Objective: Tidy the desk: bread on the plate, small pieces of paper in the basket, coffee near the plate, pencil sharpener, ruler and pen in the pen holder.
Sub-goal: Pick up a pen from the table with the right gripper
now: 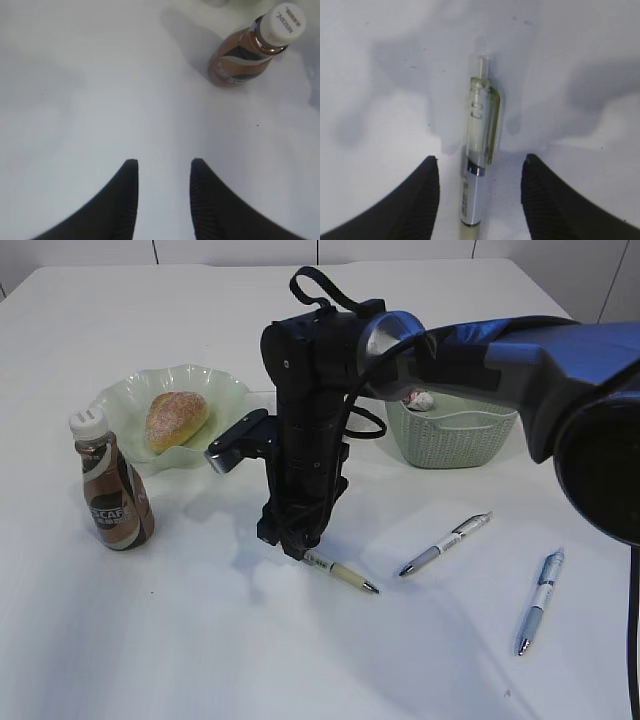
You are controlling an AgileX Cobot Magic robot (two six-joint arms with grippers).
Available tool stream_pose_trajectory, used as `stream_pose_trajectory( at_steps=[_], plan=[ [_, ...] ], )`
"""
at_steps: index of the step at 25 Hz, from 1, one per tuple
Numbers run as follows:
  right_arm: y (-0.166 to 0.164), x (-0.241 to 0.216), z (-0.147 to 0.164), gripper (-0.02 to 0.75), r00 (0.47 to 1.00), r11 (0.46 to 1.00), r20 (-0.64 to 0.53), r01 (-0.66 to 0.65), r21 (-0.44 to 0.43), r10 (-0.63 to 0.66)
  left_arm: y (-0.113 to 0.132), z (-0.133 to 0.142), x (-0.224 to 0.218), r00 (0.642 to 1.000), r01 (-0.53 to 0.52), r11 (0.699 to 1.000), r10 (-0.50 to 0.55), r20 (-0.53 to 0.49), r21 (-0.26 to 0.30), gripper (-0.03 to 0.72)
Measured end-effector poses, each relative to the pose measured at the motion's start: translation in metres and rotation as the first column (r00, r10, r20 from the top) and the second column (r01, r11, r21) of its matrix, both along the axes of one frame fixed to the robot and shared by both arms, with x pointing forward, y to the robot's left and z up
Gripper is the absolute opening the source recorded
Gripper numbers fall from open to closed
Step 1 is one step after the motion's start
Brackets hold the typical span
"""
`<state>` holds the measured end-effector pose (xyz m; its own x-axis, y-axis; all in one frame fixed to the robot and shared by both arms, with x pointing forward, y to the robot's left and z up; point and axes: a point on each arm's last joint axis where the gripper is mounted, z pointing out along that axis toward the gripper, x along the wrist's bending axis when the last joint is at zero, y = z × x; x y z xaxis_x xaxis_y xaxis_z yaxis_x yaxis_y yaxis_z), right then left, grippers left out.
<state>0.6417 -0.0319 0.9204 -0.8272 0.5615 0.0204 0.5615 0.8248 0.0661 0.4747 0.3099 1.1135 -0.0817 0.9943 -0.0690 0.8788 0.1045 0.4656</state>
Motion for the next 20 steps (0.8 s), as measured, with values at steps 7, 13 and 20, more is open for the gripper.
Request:
stream_pose_trajectory(
  at_steps=[7, 13, 20],
  plan=[
    [0.000, 0.000, -0.003, 0.420, 1.000, 1.000, -0.005, 0.002, -0.003, -0.002, 0.000, 0.000, 0.000, 1.000, 0.000, 1.000, 0.000, 0.000, 0.000, 0.243],
    [0.000, 0.001, -0.013, 0.420, 1.000, 1.000, -0.020, 0.006, -0.013, -0.006, 0.000, 0.000, 0.000, 1.000, 0.000, 1.000, 0.000, 0.000, 0.000, 0.243],
    [0.001, 0.000, -0.017, 0.421, 0.999, 1.000, -0.031, 0.012, -0.014, -0.012, 0.000, 0.000, 0.000, 1.000, 0.000, 1.000, 0.000, 0.000, -0.002, 0.243]
  ],
)
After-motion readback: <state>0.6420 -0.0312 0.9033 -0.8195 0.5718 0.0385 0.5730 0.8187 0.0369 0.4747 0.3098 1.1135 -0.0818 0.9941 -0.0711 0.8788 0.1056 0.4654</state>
